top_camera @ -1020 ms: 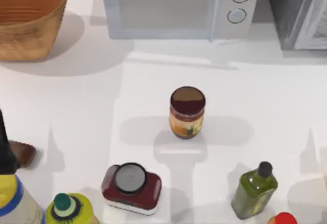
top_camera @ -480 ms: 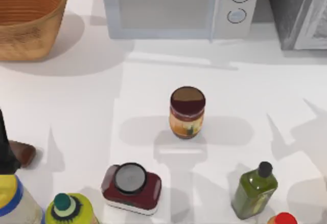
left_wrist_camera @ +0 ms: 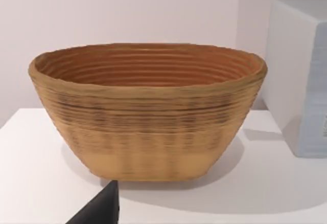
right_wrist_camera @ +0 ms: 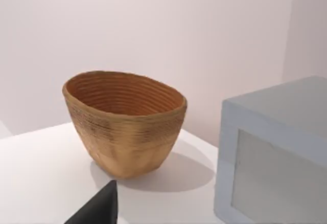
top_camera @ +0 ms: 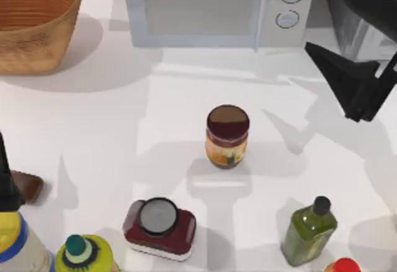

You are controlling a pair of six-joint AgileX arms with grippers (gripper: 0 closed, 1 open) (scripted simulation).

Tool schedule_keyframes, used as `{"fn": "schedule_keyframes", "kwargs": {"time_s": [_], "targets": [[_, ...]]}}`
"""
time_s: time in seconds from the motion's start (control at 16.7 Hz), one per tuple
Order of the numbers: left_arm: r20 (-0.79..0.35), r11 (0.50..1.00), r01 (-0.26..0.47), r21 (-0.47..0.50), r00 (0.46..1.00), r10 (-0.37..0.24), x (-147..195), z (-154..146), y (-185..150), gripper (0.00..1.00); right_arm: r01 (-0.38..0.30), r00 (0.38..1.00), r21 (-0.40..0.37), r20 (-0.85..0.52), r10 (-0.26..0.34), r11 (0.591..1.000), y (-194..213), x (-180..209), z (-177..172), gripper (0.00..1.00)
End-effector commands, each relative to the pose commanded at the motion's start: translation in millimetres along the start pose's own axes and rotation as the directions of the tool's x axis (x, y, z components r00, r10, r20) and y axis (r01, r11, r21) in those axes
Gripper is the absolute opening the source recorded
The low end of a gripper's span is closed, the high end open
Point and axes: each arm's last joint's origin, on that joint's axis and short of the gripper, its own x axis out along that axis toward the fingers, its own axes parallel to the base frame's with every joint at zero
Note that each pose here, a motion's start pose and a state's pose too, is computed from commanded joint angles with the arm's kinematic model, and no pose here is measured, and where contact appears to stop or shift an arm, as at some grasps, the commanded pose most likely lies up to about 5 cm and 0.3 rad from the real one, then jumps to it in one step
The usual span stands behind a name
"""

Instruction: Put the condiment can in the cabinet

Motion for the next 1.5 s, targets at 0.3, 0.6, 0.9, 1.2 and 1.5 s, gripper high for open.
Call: {"fn": "schedule_keyframes", "kwargs": {"time_s": [0.3, 0.6, 0.9, 1.2, 1.5], "targets": [[0.0, 1.0, 0.0, 0.0, 1.0, 0.0, 0.0, 0.0, 0.0, 1.0, -0.294, 0.956, -0.012, 0.004, 0.294, 0.956, -37.3, 69.0, -61.3, 1.0], [0.0, 1.0, 0.0, 0.0, 1.0, 0.0, 0.0, 0.0, 0.0, 1.0, -0.499, 0.867, -0.008, -0.006, 0.499, 0.867, -53.3, 98.9, -153.9, 1.0], [0.0, 1.0, 0.0, 0.0, 1.0, 0.0, 0.0, 0.0, 0.0, 1.0, -0.588, 0.808, 0.029, -0.021, 0.588, 0.809, -54.7, 88.6, -225.9, 1.0], [0.0, 1.0, 0.0, 0.0, 1.0, 0.0, 0.0, 0.0, 0.0, 1.0, -0.594, 0.803, 0.048, -0.026, 0.595, 0.803, -54.6, 80.9, -239.6, 1.0], [0.0, 1.0, 0.0, 0.0, 1.0, 0.0, 0.0, 0.0, 0.0, 1.0, -0.594, 0.803, 0.046, -0.024, 0.595, 0.803, -50.1, 86.8, -237.5, 1.0]]}}
